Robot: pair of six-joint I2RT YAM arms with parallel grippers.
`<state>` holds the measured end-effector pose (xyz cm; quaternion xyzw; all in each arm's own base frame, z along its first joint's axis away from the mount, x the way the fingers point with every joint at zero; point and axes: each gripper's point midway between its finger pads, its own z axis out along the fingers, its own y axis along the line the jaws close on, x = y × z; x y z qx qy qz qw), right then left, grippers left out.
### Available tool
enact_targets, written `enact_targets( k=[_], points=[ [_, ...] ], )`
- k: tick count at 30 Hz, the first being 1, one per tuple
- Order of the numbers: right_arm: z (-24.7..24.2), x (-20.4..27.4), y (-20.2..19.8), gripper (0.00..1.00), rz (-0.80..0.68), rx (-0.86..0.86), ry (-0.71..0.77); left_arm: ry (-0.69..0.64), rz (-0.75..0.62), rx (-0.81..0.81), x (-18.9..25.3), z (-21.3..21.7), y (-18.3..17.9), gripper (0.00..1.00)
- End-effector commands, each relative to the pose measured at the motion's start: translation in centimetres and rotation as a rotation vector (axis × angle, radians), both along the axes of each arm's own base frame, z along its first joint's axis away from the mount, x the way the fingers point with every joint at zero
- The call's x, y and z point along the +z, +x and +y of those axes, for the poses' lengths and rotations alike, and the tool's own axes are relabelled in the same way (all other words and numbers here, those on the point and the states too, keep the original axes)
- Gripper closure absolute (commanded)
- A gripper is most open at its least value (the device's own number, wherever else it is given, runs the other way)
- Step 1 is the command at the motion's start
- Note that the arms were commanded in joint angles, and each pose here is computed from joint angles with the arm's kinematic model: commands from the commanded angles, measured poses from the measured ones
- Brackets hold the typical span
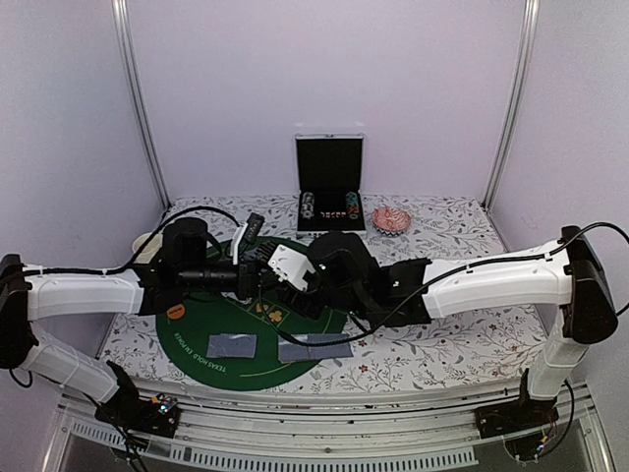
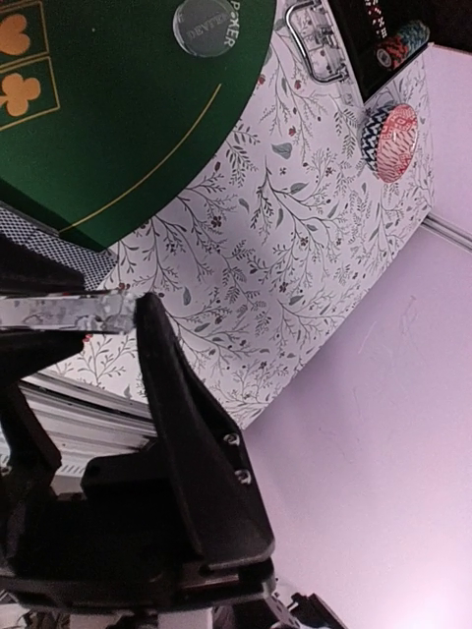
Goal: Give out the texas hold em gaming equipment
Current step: Pass from the right arm to the left, then place the all-in button in the big blind area.
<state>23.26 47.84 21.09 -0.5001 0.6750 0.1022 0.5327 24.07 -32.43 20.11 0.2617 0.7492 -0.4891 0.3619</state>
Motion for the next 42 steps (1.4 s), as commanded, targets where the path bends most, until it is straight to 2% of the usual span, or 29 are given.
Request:
enact_targets(
  k=[1,3,8,12,18,21,28,32,35,40,41,42],
  points=[
    [0.4,1.5,0.1,0.55,-0.025,-0.010,0.054,-0.035,-0.077,-0.089,2.0,-0.9,-1.6,1.00],
    [0.1,1.3,0.2,0.50,-0.024,-0.021,0.046,-0.015,-0.070,-0.062,1.5,-0.3,-1.5,1.00],
    [-1.4,1.8,0.1,0.01,-0.016,-0.054,0.071,0.077,0.012,0.219,-1.1,4.5,1.9,1.00],
    [-2.8,1.5,-0.3,0.01,0.002,-0.066,0.089,0.077,0.169,0.457,-3.7,10.4,3.8,1.00],
    [-3.9,0.4,-1.0,0.01,0.036,-0.064,0.081,0.139,0.508,0.685,-10.6,17.1,1.7,1.00],
    [-4.4,-0.2,-1.2,0.01,0.050,-0.066,0.075,0.119,0.621,0.799,-12.8,20.6,0.8,1.00],
    [-5.6,-0.4,-1.5,0.01,0.067,-0.080,0.087,0.092,0.730,0.995,-15.1,25.1,-1.1,1.00],
    [-6.0,0.0,-1.6,0.01,0.067,-0.084,0.100,0.077,0.813,1.017,-16.5,26.0,-1.9,1.00],
    [-6.2,0.2,-1.6,0.01,0.066,-0.088,0.103,0.127,0.891,1.037,-18.2,26.6,-3.3,1.00],
    [-6.2,0.8,-1.5,0.01,0.074,-0.094,0.117,0.154,0.892,1.110,-18.8,28.1,-3.4,1.00],
    [-6.0,0.9,-1.5,0.01,0.087,-0.093,0.117,0.169,0.889,1.128,-18.9,28.5,-3.6,0.92],
    [-6.0,0.7,-1.4,0.01,0.107,-0.101,0.111,0.177,0.887,1.149,-18.9,28.8,-3.6,0.75]
  ],
)
